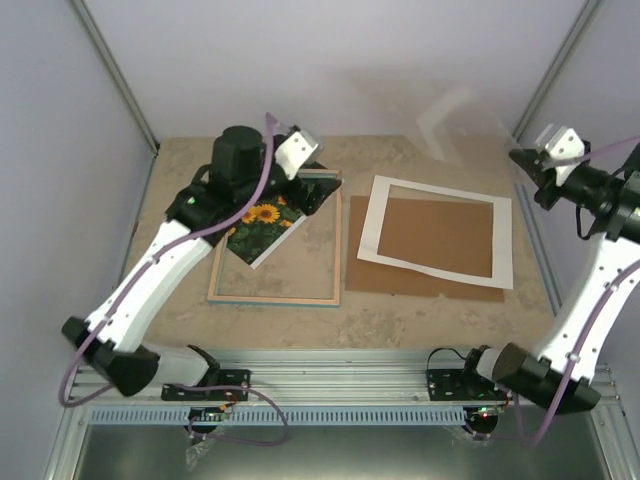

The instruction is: Put the photo into the frame

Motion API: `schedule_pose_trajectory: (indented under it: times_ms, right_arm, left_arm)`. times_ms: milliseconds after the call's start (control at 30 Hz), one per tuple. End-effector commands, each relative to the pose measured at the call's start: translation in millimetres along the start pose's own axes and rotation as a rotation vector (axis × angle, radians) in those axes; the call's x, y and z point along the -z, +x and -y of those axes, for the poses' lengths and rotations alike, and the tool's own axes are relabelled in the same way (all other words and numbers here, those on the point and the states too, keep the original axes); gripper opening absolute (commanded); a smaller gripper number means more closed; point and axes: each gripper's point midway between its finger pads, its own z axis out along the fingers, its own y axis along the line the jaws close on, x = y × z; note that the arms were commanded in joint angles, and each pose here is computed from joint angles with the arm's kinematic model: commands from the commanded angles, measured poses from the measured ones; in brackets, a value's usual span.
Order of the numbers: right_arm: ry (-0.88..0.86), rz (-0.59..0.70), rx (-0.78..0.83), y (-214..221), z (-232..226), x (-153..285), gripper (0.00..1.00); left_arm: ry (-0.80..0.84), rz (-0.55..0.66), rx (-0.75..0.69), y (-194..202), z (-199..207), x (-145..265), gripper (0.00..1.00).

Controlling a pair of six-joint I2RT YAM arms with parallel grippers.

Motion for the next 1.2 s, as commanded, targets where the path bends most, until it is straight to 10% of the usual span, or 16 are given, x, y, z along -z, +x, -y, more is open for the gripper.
schedule_pose_trajectory:
  times_ms: [0,600,1167]
  right_arm:
    - [-0.024,0.097,0.247,-39.3,-29.7,5.9,0.01]
    - [-0.308,0.230,0.285,-71.7,-108.7,-30.0,0.01]
    - [-0.371,0.207,0.261,-62.2,-117.9,-60.9,0.03]
  left_arm:
    - [-0.030,0.027,-0.120,-3.7,12.0,51.6,0.99]
    - [0.139,-0.021,-0.183,-8.8,48.5,84.6,0.82]
    - [0.201,-0.110,-0.083,22.3,58.9,58.5,0.00]
